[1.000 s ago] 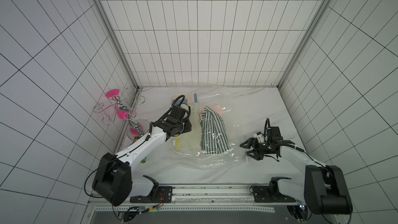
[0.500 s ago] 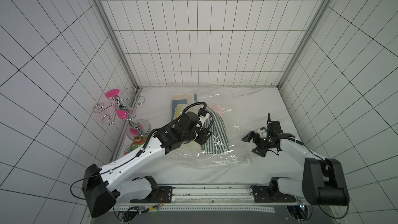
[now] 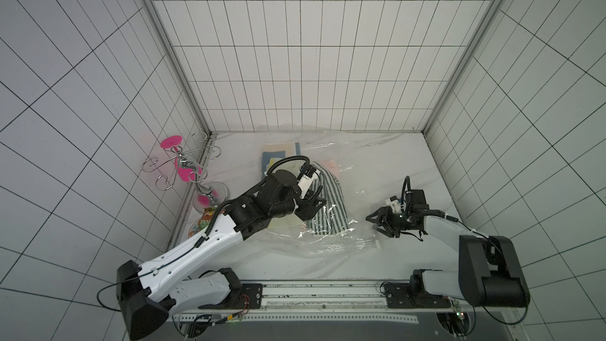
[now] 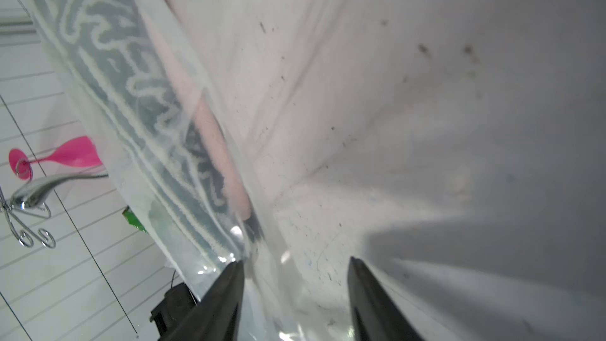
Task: Place the folded towel into the vacuum bag
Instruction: Close the vacuum bag at the center of the board.
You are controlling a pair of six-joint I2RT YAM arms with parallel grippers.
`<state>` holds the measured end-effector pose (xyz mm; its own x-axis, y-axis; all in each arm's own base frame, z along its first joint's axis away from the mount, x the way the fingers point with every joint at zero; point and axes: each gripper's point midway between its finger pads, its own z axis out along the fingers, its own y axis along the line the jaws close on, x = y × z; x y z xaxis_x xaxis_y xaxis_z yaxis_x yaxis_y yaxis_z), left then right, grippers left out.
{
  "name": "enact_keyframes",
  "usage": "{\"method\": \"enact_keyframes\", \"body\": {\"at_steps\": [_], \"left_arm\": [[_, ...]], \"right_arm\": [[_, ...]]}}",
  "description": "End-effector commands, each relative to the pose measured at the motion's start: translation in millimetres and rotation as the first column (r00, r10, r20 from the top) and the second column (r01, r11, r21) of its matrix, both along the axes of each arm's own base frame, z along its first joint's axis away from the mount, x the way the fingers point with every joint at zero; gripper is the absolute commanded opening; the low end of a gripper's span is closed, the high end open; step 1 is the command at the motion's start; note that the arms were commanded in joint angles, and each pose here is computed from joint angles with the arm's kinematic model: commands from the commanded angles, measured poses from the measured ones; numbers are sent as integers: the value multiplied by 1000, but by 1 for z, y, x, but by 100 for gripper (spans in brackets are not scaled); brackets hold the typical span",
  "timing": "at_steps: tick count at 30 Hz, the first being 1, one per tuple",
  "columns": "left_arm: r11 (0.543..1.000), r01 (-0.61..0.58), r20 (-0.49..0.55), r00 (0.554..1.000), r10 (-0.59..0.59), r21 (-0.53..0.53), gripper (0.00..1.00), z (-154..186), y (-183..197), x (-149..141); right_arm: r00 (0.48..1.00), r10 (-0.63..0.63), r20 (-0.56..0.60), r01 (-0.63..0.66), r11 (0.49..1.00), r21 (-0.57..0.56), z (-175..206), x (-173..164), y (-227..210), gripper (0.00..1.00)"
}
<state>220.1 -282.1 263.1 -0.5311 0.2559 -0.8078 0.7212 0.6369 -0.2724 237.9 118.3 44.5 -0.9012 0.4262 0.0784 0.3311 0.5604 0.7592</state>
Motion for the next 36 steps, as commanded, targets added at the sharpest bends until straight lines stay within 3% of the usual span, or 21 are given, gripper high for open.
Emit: {"method": "enact_keyframes", "body": {"at_steps": [1,4,5,8,14,15,16,17,21,26,33,36], "left_arm": [[999,38,43,998,-39,29,57,3,5,-7],[994,59,83,994,-67,96,57,-4,6,-16],[988,77,124,988,-93,131,57,-7,4,-23],[972,110,258,952,-163,208,58,-13,-13,-43],[950,113,416,879,-233,292,64,-30,-64,-81],[952,119,417,878,-233,282,70,-30,-70,-85],[953,133,418,876,-241,271,83,-32,-78,-92],[954,135,433,868,-244,268,87,-34,-86,-98],[950,97,493,836,-240,298,87,-48,-108,-114],[951,-69,561,819,-117,300,89,-63,-126,-100],[951,-154,640,766,-56,268,89,-71,-153,-89],[948,-168,657,752,-54,270,83,-82,-161,-87]], "right_arm": [[998,6,65,-14,992,123,26,-1,11,36],[995,-27,97,9,983,183,54,1,16,5],[994,-42,101,20,978,205,64,1,17,0],[992,-104,73,80,958,274,91,2,19,0],[957,-288,-41,284,893,350,127,2,14,0],[948,-314,-57,313,880,359,132,3,13,0],[938,-339,-77,343,865,367,137,3,11,0],[926,-366,-93,373,851,368,143,4,9,0],[885,-446,-137,464,812,355,157,3,2,0],[843,-499,-201,537,763,359,160,1,0,0],[831,-511,-220,555,741,377,166,3,10,0],[829,-513,-224,559,734,386,169,3,12,0]]}}
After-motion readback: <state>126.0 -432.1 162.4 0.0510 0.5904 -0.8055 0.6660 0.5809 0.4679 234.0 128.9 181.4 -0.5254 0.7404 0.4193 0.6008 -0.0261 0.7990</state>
